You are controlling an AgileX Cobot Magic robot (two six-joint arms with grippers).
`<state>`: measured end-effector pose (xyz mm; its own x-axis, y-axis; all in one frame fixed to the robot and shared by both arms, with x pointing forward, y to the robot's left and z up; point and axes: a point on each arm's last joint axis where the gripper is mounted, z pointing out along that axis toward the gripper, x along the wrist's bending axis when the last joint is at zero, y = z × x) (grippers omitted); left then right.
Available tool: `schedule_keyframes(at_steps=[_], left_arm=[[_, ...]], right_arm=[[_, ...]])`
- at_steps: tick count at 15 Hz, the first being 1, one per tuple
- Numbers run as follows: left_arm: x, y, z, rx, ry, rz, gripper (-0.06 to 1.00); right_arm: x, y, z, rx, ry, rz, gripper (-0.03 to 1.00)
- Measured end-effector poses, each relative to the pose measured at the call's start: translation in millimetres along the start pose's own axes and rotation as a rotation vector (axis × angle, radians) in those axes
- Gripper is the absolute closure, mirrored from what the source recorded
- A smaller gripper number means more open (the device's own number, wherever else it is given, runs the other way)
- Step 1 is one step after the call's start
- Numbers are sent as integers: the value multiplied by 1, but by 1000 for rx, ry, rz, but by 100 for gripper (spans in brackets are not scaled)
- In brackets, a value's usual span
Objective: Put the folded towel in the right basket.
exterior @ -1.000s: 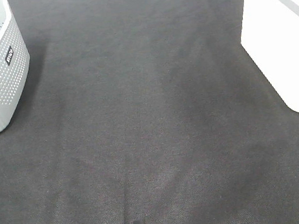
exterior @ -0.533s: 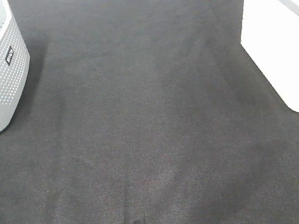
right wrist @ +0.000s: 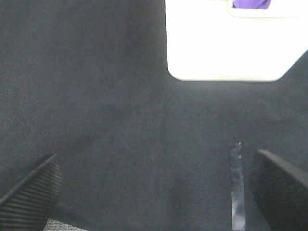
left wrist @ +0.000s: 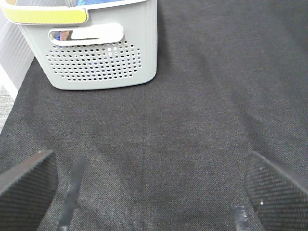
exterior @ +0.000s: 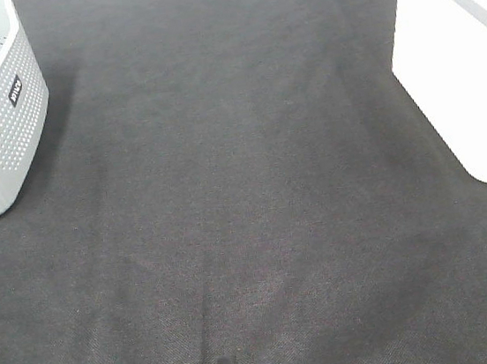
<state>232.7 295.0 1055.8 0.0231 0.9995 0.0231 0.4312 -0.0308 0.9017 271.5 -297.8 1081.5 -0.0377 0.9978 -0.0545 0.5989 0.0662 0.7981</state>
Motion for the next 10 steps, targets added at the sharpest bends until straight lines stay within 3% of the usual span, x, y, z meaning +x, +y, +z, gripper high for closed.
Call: schedule_keyframes(at_steps=[5, 7, 10], left_arm=[[0, 0, 0, 0, 0, 0, -5], [0, 0, 0, 0, 0, 0, -5], [0, 0, 0, 0, 0, 0, -5]], right_arm=[[3, -28, -2, -81, -1, 3, 0], [5, -40, -16, -192, -1, 7, 0], [6, -43, -17, -202, 7, 12, 0]])
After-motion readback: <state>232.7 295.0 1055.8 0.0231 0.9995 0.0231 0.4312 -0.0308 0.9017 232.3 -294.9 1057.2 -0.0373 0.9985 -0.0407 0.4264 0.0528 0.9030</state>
